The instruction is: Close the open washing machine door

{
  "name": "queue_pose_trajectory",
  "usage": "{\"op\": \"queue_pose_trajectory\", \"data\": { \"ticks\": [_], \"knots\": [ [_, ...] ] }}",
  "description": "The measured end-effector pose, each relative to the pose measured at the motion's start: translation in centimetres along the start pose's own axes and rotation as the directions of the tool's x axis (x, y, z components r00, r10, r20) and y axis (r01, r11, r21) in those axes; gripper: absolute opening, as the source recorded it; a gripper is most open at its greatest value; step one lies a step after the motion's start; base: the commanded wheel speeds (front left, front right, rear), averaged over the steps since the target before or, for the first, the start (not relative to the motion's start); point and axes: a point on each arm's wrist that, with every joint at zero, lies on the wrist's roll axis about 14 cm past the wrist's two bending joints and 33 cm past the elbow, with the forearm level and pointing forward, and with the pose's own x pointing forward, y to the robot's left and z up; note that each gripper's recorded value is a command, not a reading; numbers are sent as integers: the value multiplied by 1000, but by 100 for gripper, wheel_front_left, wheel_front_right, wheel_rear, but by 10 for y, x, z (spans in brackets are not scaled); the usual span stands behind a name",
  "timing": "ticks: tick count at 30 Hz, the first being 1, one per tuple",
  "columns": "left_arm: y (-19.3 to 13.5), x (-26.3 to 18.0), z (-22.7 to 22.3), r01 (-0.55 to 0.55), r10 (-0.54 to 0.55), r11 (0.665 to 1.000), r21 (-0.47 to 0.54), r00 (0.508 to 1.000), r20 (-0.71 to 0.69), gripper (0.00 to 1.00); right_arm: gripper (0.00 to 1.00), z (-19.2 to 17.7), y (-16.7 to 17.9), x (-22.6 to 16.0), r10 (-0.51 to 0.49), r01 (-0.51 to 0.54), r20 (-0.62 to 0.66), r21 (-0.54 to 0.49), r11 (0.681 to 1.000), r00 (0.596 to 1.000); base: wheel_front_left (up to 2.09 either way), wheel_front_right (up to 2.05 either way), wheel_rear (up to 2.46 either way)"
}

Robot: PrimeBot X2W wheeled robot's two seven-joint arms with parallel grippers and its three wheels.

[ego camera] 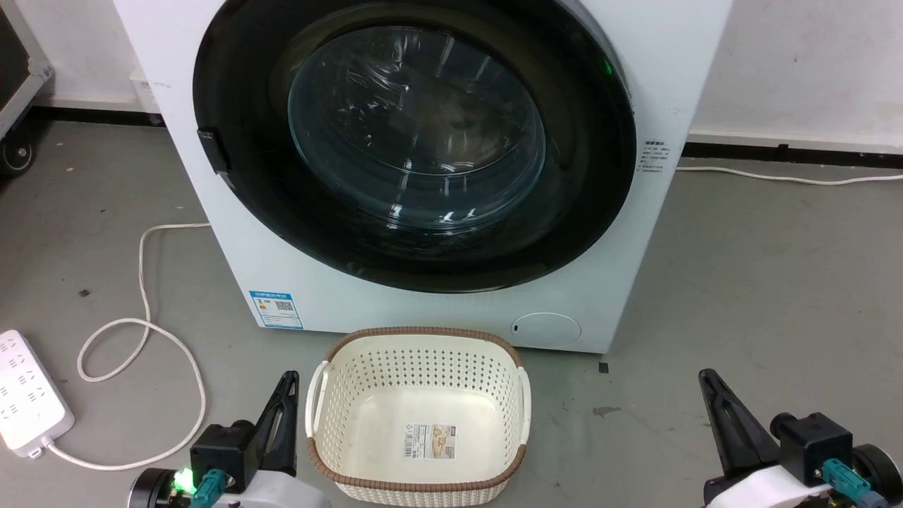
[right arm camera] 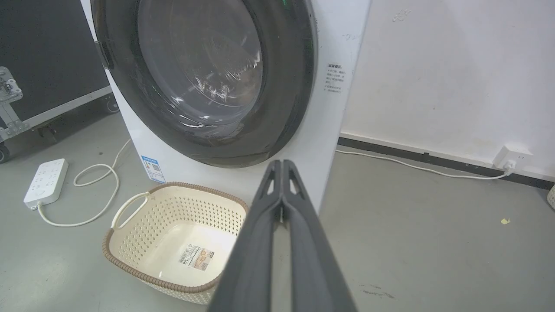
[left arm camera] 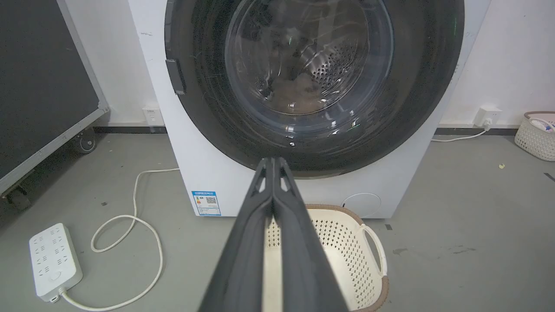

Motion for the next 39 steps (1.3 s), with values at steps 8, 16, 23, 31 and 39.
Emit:
{"op": "queue_pose_trajectory", "data": {
  "ticks": [8,16,23,31,39],
  "knots": [
    [1,1,0,-7,7,1000,4,1000,-8,0,0,4,0,3,1,0,3,-2,1000,1000,0,0,0],
    [2,3,1,-13,13,1000,12,1000,-16,0,0,3,0,3,1,-1,-7,-2,1000,1000,0,0,0],
    [2,4,0,-18,19,1000,21,1000,-26,0,0,4,1,3,2,-2,-16,-3,1000,1000,0,0,0],
    [3,8,4,-21,22,999,25,999,-25,0,0,4,1,4,4,-4,-23,-4,1000,1000,0,0,0],
    [3,9,4,-25,26,999,33,999,-30,0,0,3,1,4,4,-4,-32,-4,1000,999,0,0,0]
  ]
}}
